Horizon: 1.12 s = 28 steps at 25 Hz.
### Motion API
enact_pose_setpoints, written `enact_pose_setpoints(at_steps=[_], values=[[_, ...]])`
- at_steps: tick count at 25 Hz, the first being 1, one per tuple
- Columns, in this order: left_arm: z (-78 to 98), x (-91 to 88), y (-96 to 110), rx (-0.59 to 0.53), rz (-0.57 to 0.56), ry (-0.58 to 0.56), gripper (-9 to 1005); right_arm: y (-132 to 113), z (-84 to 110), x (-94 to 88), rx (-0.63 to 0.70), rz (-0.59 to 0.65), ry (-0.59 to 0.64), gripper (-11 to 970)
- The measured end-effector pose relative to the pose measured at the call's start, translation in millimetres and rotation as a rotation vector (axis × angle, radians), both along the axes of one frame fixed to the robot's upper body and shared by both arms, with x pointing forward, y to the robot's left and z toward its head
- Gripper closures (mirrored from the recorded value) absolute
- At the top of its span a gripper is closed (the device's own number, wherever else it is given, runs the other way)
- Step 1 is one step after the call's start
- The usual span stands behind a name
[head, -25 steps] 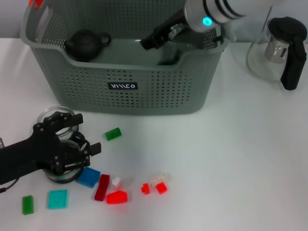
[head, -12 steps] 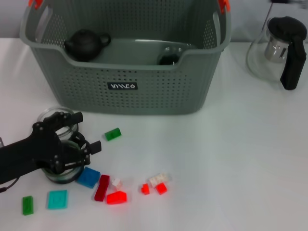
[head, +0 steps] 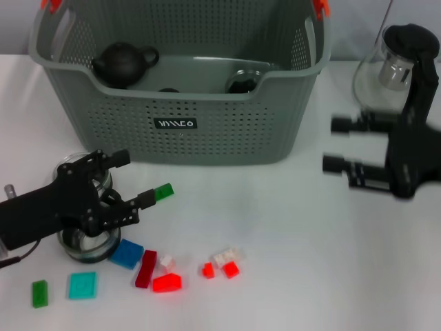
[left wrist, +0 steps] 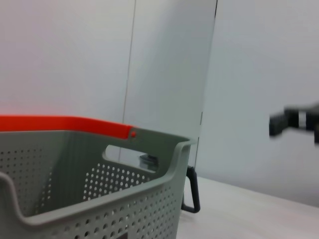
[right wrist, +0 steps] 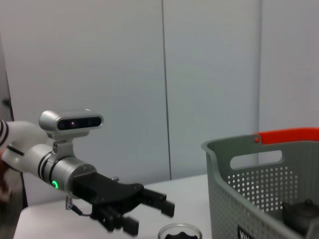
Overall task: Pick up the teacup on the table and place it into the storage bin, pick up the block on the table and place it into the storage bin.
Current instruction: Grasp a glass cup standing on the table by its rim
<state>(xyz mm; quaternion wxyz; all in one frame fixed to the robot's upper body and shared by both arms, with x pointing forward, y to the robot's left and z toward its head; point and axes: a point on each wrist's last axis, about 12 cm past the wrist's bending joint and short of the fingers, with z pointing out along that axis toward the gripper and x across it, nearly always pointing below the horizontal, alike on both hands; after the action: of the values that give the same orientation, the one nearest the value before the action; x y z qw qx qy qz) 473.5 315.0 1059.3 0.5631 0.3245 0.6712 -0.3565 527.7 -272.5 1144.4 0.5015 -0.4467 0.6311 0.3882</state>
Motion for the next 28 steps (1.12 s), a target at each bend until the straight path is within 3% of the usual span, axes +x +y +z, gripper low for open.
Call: enact_pose_setpoints(at_steps=[5, 9, 12, 13, 16, 20, 24, 28], values=[[3.7, 6.6, -7, -0.021, -0.025, 0.006, 137, -3, -56.3, -20.5, 0.072, -0.035, -0.008, 321], [10.5, 12.4, -7, -0.032, -0.073, 0.102, 137, 5, -81.6, -33.0, 0.111, -0.086, -0.085, 322], [21.5, 13.9, -1, -0.023, -0.118, 0.144, 138, 8, -86.6, -34.8, 0.128, -0.099, -0.091, 322], [43.0, 12.6, 9, -0.002, -0.170, 0.163, 138, 9, -87.4, -34.8, 0.131, -0.103, -0.088, 321], [63.6, 15.6, 15, 0.040, -0.200, 0.197, 139, 10, -91.3, -34.4, 0.131, -0.125, -0.072, 321], [93.4, 31.0, 14, 0.211, -0.223, 0.300, 139, 11, -93.8, -34.0, 0.131, -0.141, -0.062, 321], [125.8, 44.6, 11, 0.391, -0.175, 0.338, 140, 10, -93.3, -32.3, 0.136, -0.153, -0.064, 321], [142.3, 57.5, 4, 0.543, -0.143, 0.373, 141, 11, -92.6, -30.3, 0.139, -0.159, -0.063, 322]])
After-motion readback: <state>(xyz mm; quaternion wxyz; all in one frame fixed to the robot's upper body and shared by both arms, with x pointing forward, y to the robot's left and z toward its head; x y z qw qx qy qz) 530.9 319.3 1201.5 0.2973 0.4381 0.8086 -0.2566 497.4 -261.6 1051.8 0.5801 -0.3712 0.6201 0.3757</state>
